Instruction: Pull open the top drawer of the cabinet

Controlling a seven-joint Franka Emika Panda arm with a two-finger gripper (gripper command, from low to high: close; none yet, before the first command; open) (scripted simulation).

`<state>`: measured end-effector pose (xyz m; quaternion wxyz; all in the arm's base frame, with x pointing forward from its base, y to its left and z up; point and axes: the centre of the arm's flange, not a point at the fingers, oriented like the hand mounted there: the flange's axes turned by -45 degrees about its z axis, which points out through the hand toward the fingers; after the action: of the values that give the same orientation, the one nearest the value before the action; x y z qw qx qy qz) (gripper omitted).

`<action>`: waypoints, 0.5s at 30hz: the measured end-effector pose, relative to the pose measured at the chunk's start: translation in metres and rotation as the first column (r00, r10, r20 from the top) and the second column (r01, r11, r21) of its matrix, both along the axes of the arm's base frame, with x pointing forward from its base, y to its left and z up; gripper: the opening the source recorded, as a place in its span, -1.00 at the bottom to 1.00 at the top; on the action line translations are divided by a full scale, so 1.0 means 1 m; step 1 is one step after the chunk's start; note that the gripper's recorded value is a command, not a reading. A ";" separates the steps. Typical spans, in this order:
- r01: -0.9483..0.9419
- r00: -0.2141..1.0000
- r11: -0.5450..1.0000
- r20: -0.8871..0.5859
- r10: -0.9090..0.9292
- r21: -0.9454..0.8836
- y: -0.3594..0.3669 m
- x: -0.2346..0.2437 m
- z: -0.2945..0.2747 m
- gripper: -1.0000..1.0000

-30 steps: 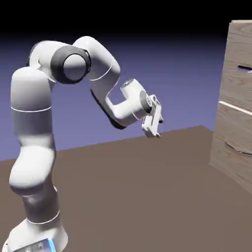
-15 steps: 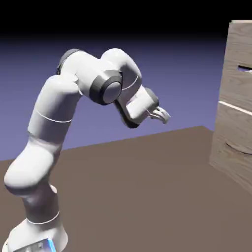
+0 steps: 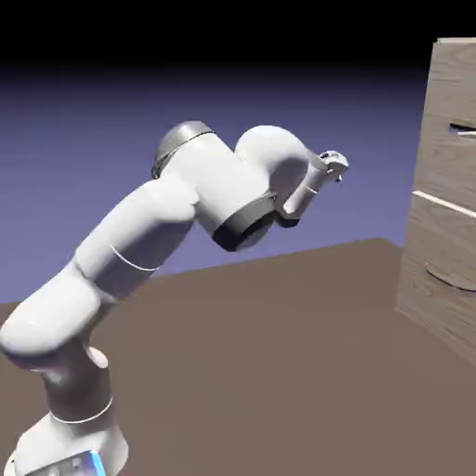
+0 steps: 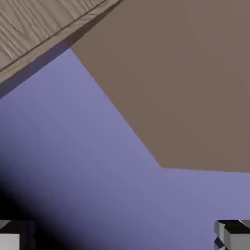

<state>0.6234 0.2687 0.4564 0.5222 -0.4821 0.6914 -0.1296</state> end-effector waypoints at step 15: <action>0.210 0.881 0.880 0.474 0.019 -0.425 -0.174 0.087 0.096 0.00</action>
<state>0.7108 0.0944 0.5527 0.5340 -0.5118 0.5185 -0.4290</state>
